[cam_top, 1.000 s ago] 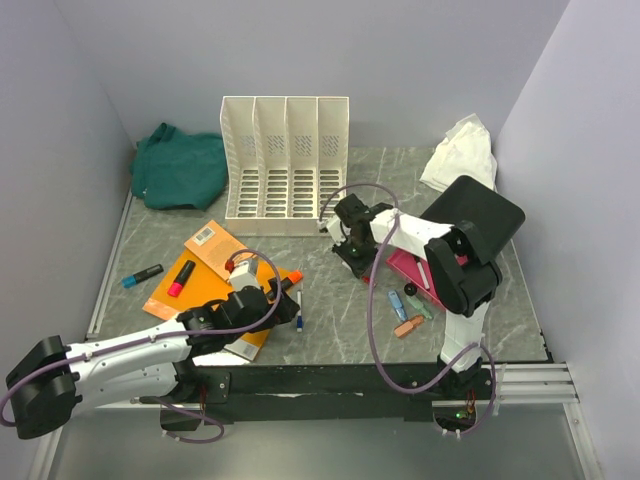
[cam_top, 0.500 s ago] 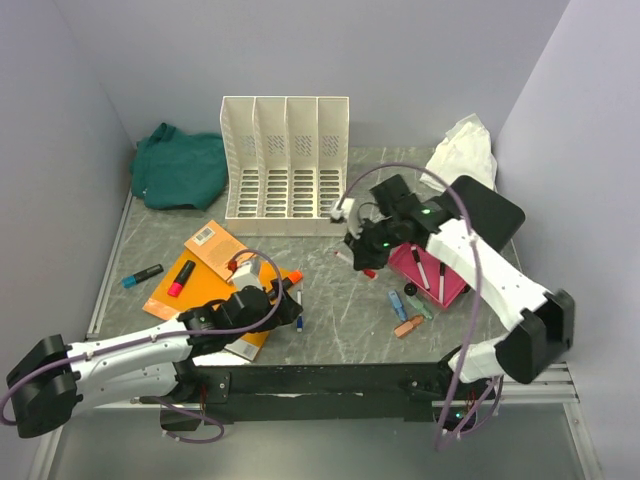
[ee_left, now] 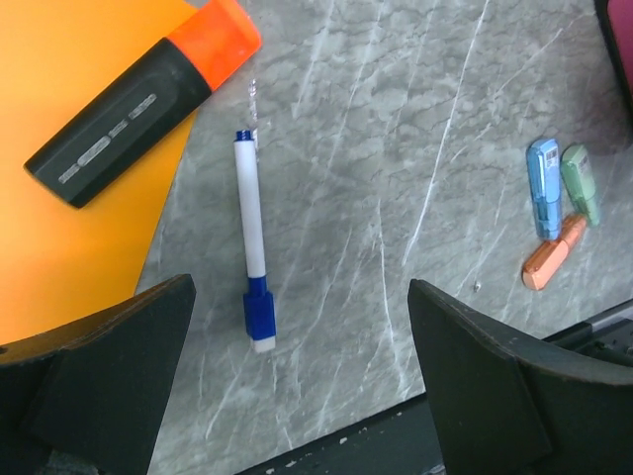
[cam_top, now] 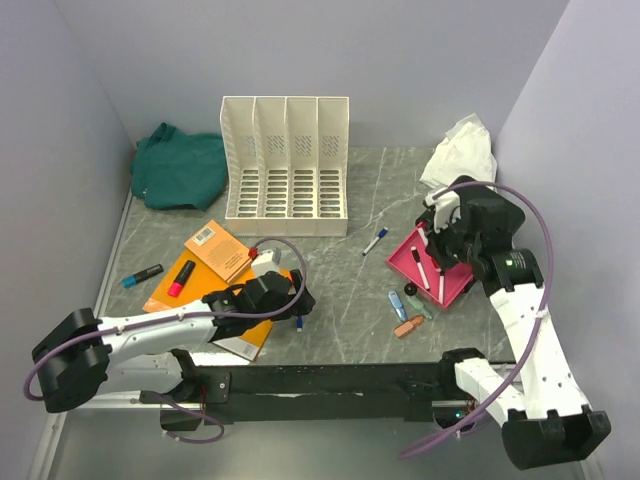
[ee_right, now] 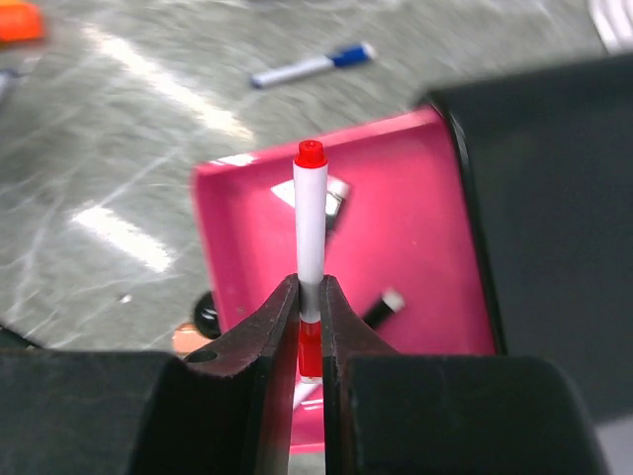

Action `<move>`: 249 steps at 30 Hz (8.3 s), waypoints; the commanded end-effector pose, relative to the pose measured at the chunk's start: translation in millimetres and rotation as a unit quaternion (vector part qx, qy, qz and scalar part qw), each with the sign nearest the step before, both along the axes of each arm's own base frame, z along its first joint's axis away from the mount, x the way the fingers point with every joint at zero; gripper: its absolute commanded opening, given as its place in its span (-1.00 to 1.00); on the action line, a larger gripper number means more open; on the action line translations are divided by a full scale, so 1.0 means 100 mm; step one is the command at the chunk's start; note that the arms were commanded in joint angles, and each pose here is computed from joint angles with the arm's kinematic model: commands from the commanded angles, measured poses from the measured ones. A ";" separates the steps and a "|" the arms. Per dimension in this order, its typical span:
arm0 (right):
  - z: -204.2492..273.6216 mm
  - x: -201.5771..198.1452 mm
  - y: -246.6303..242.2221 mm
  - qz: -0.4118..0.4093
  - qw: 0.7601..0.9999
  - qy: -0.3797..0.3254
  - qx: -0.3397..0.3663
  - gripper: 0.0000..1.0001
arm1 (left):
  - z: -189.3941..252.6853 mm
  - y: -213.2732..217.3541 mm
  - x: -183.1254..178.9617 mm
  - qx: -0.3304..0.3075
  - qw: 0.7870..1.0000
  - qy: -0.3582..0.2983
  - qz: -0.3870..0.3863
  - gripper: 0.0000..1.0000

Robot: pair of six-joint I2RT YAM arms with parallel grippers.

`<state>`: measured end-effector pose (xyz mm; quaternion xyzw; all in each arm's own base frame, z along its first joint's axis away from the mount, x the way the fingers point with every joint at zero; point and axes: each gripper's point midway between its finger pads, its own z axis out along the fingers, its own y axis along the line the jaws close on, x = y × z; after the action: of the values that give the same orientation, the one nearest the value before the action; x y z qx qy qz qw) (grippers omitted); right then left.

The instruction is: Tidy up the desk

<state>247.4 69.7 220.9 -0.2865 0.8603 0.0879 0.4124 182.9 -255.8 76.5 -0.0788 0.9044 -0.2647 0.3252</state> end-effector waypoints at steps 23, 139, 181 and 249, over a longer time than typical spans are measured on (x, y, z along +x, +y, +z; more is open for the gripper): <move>-0.31 0.00 -0.14 -0.084 0.995 0.021 0.047 -0.17 | -0.26 -0.09 0.06 0.055 0.998 0.025 -0.002 0.89; -0.11 0.01 0.13 -0.045 0.997 -0.005 0.056 -0.99 | 1.24 0.06 0.14 -0.140 0.981 -0.134 0.014 0.99; 0.15 -0.16 -0.02 -0.022 0.987 -0.046 0.151 -0.18 | 0.34 -1.24 0.72 0.128 0.929 -0.163 -0.308 0.72; 0.34 -0.27 -0.09 -0.022 0.973 -0.061 0.223 -0.16 | -0.14 -1.99 2.40 0.208 0.880 -0.186 -0.384 0.37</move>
<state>220.2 60.2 245.3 -0.1652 0.8075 0.2490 0.5085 405.7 -454.3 57.6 0.3830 0.8317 -0.1879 0.3554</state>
